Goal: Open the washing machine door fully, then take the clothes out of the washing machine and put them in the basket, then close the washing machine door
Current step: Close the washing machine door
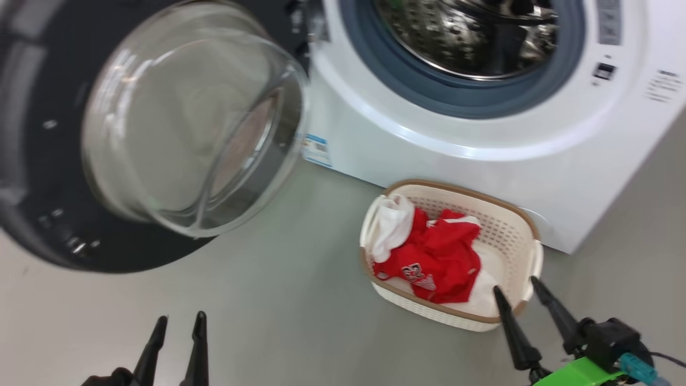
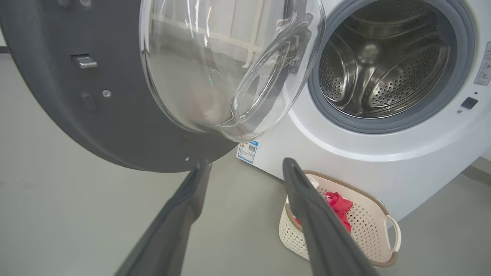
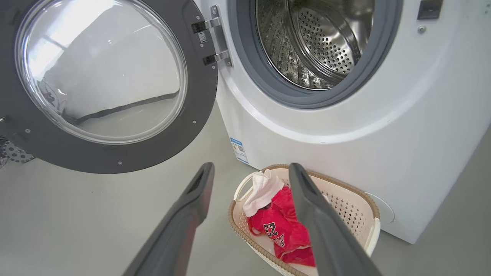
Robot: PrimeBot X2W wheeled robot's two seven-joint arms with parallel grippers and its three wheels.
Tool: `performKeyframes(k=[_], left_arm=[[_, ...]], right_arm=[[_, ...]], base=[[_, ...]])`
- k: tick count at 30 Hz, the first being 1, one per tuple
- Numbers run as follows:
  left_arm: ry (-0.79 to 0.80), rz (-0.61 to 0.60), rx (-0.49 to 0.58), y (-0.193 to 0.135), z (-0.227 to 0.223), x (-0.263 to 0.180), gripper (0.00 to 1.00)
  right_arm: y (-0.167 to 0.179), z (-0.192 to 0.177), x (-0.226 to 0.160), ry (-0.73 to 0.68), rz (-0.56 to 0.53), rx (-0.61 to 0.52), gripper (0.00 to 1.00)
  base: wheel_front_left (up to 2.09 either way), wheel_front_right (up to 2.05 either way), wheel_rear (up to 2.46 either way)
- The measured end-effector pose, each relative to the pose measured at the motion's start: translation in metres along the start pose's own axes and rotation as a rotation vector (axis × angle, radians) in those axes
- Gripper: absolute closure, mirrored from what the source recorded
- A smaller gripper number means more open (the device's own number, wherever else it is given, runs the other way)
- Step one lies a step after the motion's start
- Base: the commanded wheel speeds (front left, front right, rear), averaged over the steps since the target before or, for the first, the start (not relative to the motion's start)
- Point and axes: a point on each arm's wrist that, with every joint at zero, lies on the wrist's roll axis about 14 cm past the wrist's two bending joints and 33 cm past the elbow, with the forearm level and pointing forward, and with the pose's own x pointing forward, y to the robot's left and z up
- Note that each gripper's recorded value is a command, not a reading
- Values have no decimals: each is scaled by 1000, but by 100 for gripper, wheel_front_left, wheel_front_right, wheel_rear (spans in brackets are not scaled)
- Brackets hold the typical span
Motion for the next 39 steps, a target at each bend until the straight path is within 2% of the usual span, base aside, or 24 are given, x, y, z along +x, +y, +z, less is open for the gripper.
performKeyframes(k=[5,9,18,19,20,21,25,28,35,36,39], left_arm=[[-16,86,-20,23,5,-14,0],[-20,122,-21,33,6,-20,0],[-38,122,-27,33,10,-22,0],[-46,121,-33,33,13,-22,2],[-53,121,-39,33,15,-22,58],[-64,121,-45,33,18,-21,100],[-128,129,-52,37,38,-19,100],[-214,131,-18,42,67,-13,100],[-607,77,109,31,204,8,100],[-698,40,151,23,240,11,100],[-811,4,147,21,286,15,100]], right_arm=[[26,-8,13,32,99,-15,0],[34,-6,22,27,135,-23,0],[39,-5,21,29,150,-26,0],[39,-5,21,28,150,-27,0],[39,-4,21,27,149,-27,0],[39,-4,21,26,149,-28,0],[39,-3,21,23,146,-27,0],[38,-3,21,21,143,-23,0],[34,-3,23,18,133,-13,0],[31,-4,23,18,126,-9,0],[25,-5,25,19,111,-4,0]], base=[[0,0,0],[0,0,0],[0,0,0],[0,0,0],[0,0,0],[0,0,0],[0,0,0],[0,0,0],[0,0,0],[0,0,0],[0,0,0]])
